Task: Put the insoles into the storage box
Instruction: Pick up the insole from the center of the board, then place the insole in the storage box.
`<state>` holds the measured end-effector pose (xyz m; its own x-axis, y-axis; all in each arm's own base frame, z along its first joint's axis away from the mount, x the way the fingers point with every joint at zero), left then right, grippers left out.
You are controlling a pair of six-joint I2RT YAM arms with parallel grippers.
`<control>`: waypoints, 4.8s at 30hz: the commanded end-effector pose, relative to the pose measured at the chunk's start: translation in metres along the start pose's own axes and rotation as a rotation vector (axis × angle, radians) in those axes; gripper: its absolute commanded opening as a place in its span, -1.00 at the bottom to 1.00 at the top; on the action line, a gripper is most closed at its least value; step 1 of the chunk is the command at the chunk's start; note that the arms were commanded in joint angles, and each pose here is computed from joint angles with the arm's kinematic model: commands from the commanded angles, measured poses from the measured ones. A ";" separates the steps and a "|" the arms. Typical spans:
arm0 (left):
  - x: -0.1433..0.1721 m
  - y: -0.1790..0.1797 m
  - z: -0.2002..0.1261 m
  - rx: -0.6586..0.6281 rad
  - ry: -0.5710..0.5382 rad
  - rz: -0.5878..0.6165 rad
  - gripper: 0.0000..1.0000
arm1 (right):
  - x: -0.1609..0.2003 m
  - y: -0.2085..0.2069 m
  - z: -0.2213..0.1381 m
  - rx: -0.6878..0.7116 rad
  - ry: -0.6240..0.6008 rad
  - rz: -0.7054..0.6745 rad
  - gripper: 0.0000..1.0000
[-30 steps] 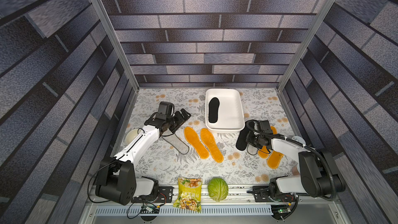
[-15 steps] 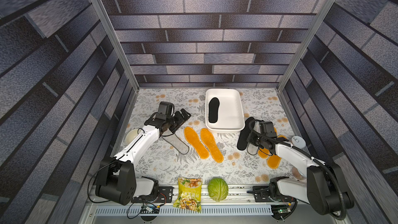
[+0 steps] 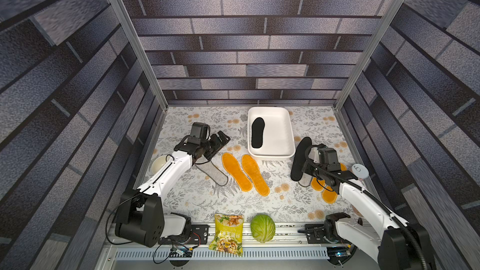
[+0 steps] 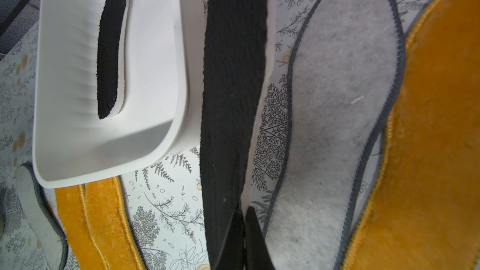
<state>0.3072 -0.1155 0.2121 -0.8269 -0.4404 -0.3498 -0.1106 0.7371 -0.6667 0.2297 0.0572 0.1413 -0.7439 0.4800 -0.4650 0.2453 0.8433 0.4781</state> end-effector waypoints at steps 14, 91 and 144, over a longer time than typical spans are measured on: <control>0.003 0.004 0.002 0.006 0.020 -0.011 1.00 | -0.008 0.016 -0.037 -0.069 -0.038 -0.151 -1.00; -0.005 0.024 -0.009 0.023 -0.013 -0.054 1.00 | -0.097 0.141 0.154 0.125 0.443 -0.160 -1.00; -0.007 0.030 -0.017 0.024 -0.032 -0.071 1.00 | -0.096 0.122 0.175 0.249 0.397 -0.064 -1.00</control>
<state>0.3049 -0.0830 0.2002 -0.8019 -0.5119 -0.3081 -0.1741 0.6935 -0.6991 0.4403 0.1569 0.1197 -0.9336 0.3258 -0.1494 0.2789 0.9221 0.2681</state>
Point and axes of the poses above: each gripper's point midway between its finger pads, its own z axis out along the fingers, its own y axis along the line the jaws close on, x = y × z, the point moved 7 cm from there along -z, back along the fingers, and after that the axes turned 8 degrees about z, right-handed, at the moved point
